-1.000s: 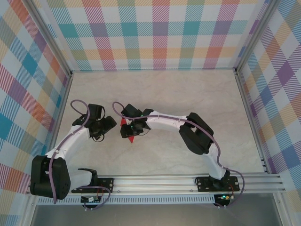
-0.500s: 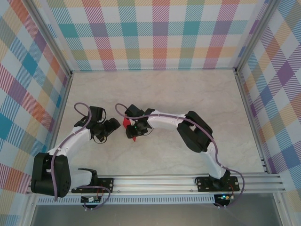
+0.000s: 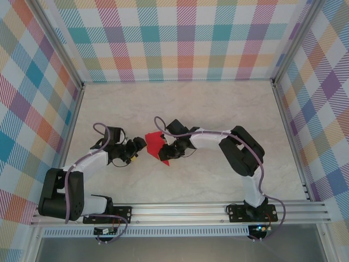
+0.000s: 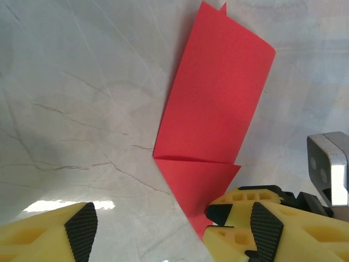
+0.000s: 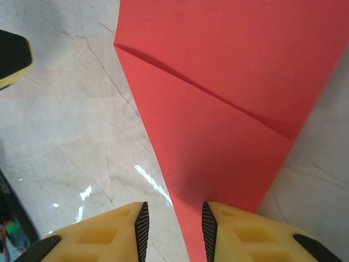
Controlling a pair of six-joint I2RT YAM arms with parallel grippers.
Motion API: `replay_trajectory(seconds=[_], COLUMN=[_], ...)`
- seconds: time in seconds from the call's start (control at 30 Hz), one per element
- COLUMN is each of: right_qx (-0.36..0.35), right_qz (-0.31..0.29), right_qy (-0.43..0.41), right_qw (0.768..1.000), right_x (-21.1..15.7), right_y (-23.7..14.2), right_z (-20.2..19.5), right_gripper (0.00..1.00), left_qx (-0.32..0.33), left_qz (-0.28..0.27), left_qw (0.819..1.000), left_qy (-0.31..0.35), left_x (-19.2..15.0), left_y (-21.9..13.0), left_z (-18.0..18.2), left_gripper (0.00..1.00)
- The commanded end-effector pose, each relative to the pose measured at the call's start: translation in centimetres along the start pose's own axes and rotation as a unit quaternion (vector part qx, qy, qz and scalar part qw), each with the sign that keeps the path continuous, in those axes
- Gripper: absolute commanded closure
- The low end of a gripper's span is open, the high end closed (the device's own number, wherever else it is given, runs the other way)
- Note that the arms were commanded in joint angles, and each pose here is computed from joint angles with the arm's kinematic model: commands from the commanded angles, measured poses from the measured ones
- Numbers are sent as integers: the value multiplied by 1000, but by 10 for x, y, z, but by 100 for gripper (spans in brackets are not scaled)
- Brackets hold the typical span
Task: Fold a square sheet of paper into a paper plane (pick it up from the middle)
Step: Move the paper to the center of the table.
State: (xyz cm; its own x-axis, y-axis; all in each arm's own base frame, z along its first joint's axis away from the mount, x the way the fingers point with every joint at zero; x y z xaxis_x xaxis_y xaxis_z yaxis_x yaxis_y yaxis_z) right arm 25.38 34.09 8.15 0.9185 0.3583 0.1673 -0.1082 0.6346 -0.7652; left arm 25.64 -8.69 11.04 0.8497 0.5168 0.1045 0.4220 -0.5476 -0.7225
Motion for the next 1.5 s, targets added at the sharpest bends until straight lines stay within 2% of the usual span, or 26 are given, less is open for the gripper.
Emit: replay_trajectory(seconds=[0.0,0.37,0.7,0.93,1.47], right_qx=[54,93,125,85,4], right_qz=[-8,-14,-35,-57,-49], right_qy=[6,110,104,101,132], right_qw=[998,989,986,990,990], right_x=[1,4,19,29,36], right_y=[-12,-24,-43,-49,-25], right_z=[0,-24,-4,-5,-34], right_gripper=[67,70,71,73,76], left_qx=[-45,-42,-45,-38,-39], left_qz=[15,44,50,49,52], left_qw=[999,998,998,998,998], left_qy=[10,18,17,20,20], left_x=[-3,-17,-19,-19,-19], left_y=[8,38,55,60,63], left_z=[-10,-18,-24,-25,-26], left_gripper=[27,38,53,59,59])
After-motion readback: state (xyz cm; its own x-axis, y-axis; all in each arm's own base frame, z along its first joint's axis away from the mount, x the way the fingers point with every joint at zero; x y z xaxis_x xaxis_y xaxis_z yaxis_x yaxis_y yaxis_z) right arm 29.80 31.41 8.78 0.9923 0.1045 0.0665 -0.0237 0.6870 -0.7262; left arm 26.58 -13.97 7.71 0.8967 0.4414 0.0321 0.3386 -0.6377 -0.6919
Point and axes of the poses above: each hand's point on the last joint's axis, 136 mm out from that joint toward the fingers, its own y axis out along the fingers, its own z axis along the line the jaws close on, x = y × z, the point moved 7 cm from there along -y, back along the fingers, and after that the axes turned 2 degrees about y, right-handed, at the moved point
